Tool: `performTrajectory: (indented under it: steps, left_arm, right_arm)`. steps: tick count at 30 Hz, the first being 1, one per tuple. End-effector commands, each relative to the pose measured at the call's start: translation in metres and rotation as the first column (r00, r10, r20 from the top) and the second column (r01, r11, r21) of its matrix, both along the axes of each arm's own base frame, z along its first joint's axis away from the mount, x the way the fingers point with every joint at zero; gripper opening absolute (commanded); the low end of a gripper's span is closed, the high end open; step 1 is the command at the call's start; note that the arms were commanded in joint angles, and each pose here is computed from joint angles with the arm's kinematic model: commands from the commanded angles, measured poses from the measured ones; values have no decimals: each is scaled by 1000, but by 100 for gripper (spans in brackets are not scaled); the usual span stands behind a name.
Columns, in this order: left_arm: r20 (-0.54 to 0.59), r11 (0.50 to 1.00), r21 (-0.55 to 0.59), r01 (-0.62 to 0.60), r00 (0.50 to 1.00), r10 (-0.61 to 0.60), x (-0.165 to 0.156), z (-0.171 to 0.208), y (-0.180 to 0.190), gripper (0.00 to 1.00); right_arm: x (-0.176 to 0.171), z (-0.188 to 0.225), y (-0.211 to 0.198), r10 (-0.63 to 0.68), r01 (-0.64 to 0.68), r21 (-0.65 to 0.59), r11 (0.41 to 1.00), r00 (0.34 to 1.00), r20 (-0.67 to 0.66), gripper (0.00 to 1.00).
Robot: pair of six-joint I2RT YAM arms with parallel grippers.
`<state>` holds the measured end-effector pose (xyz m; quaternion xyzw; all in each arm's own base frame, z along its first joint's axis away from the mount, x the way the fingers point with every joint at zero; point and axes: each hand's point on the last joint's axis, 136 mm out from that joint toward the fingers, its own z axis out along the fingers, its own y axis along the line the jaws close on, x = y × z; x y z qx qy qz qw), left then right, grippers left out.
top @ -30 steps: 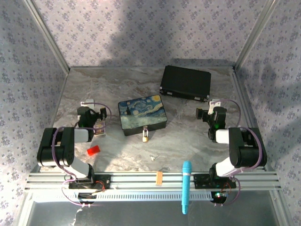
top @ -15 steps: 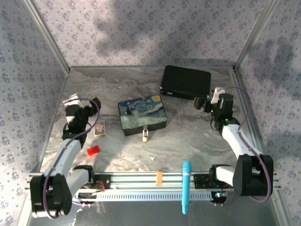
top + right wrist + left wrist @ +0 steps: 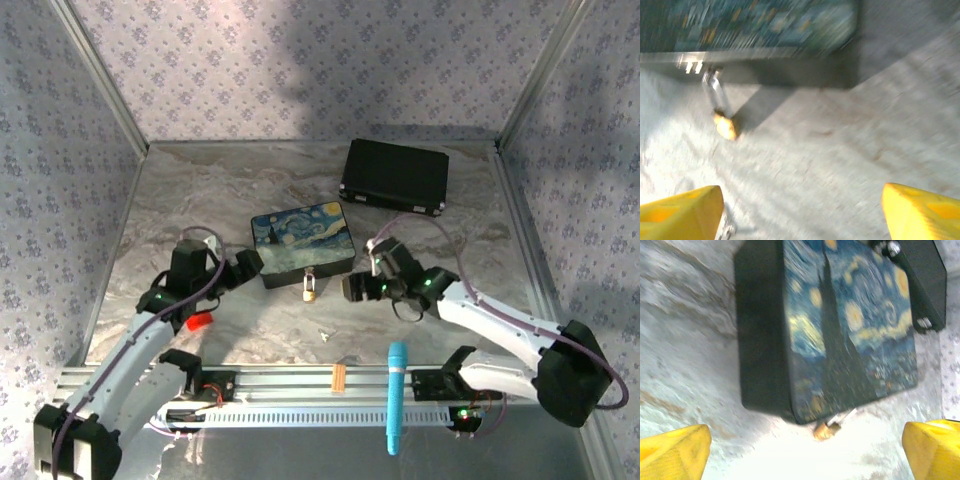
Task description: Unlock a padlock with a key
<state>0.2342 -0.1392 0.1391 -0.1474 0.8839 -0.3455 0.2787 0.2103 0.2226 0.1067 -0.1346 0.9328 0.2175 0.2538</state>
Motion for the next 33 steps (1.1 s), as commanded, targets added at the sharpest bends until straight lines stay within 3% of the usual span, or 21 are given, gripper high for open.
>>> performTrajectory:
  steps: [1,7,16,22,33]
  left_arm:
    - [-110,996,-82,37,993,-46,-24,-16,-21,96]
    - [-143,988,-70,139,979,-148,-39,-26,-54,93]
    - [-149,987,-52,155,976,-161,-45,-33,-66,92]
    - [-151,988,-37,149,977,-153,-47,-37,-65,92]
    - [-148,990,-23,136,979,-138,-47,-42,-63,92]
  right_arm:
    - [-26,-19,2,-76,72,-61,996,995,-66,76]
    - [-60,-36,42,8,-14,-64,998,994,-108,65]
    - [-82,-64,80,86,-110,-155,982,985,-153,53]
    - [-86,-77,82,87,-125,-213,969,980,-180,42]
    - [-101,-95,78,72,-133,-281,950,974,-216,34]
